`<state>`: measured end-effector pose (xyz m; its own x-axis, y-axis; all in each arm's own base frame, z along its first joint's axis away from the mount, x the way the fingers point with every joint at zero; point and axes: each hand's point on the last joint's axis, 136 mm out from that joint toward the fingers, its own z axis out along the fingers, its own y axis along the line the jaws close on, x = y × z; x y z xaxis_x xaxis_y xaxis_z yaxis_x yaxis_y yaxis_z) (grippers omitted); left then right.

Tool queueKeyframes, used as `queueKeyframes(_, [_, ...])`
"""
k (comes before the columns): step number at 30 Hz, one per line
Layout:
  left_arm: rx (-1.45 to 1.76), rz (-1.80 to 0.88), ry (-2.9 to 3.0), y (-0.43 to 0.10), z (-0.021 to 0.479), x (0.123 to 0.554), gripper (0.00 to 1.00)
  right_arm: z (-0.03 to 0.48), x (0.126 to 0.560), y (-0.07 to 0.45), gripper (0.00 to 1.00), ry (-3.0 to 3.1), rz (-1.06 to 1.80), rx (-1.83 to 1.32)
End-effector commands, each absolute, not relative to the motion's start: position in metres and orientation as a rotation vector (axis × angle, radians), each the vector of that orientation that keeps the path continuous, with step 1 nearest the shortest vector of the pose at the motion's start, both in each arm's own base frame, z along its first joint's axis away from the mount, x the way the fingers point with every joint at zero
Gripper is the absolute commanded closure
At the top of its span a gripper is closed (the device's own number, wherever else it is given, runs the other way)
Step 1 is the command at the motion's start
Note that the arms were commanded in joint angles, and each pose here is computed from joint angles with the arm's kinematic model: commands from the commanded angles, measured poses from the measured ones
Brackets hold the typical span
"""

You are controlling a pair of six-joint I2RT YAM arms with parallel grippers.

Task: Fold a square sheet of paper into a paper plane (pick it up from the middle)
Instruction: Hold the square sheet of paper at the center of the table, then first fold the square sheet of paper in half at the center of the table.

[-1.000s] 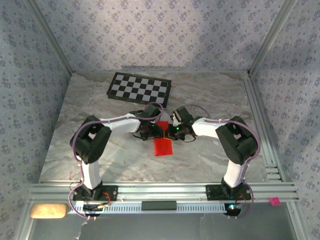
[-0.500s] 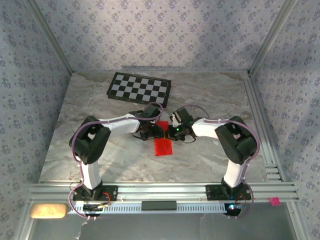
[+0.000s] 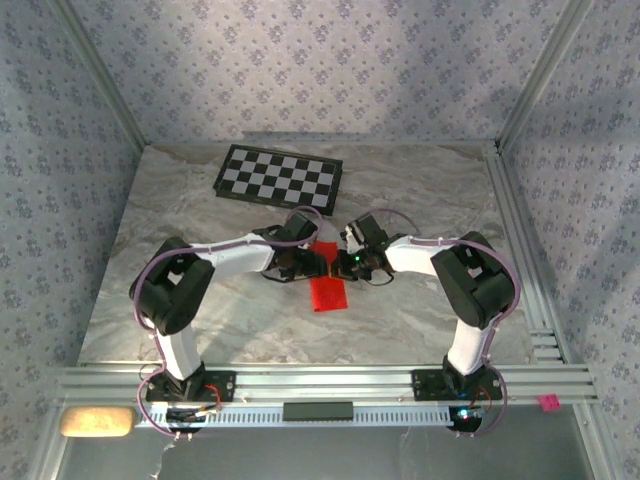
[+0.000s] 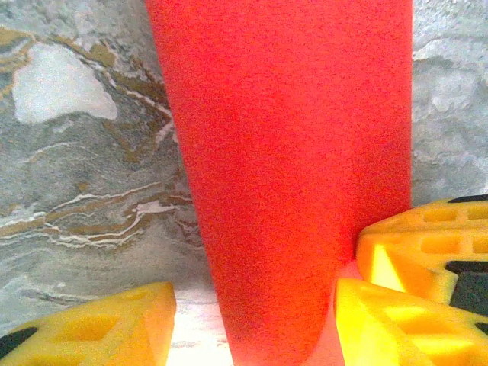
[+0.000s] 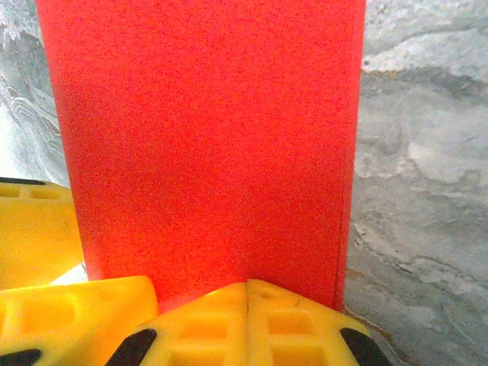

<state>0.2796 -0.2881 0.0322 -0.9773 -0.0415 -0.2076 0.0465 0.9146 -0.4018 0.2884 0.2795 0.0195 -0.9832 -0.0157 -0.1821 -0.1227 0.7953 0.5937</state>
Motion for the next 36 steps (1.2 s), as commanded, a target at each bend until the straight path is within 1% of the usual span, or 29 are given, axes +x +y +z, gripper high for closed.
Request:
queueKeyframes(1, [-0.078, -0.681, 2.766, -0.285, 0.053, 0.297, 0.42, -0.018, 0.264, 0.244, 1.00, 2.985, 0.743, -0.051])
queueKeyframes(2, [-0.099, -0.713, 2.752, -0.284, 0.056, 0.299, 0.43, -0.018, 0.264, 0.244, 1.00, 2.984, 0.742, -0.053])
queueKeyframes(5, [-0.161, -0.826, 2.707, -0.283, 0.066, 0.302, 0.49, -0.018, 0.264, 0.243, 1.00, 2.985, 0.747, -0.065])
queueKeyframes(6, [-0.174, -0.868, 2.694, -0.284, 0.069, 0.303, 0.57, -0.018, 0.264, 0.242, 1.00, 2.990, 0.741, -0.069])
queueKeyframes(8, [-0.183, -0.949, 2.662, -0.287, 0.077, 0.304, 0.66, -0.019, 0.264, 0.239, 1.00, 2.996, 0.740, -0.065])
queueKeyframes(12, [-0.130, -1.204, 2.582, -0.306, 0.093, 0.304, 0.89, -0.018, 0.265, 0.239, 1.00, 2.995, 0.755, -0.064])
queueKeyframes(14, [-0.094, -1.302, 2.576, -0.317, 0.094, 0.301, 0.98, -0.018, 0.265, 0.240, 1.00, 2.994, 0.757, -0.063])
queueKeyframes(15, [-0.081, -1.338, 2.579, -0.321, 0.093, 0.300, 1.00, -0.017, 0.265, 0.241, 1.00, 2.993, 0.756, -0.065])
queueKeyframes(20, [-0.107, -1.373, 2.625, -0.325, 0.069, 0.297, 1.00, -0.017, 0.266, 0.240, 1.00, 2.990, 0.744, -0.056])
queueKeyframes(28, [-0.140, -1.305, 2.694, -0.315, 0.038, 0.288, 1.00, -0.018, 0.265, 0.239, 1.00, 2.995, 0.730, -0.058])
queueKeyframes(33, [-0.118, -1.295, 2.693, -0.313, 0.041, 0.286, 1.00, -0.018, 0.266, 0.238, 1.00, 2.993, 0.725, -0.054])
queueKeyframes(36, [-0.081, -1.268, 2.687, -0.312, 0.052, 0.286, 0.96, -0.018, 0.265, 0.237, 1.00, 2.996, 0.716, -0.051])
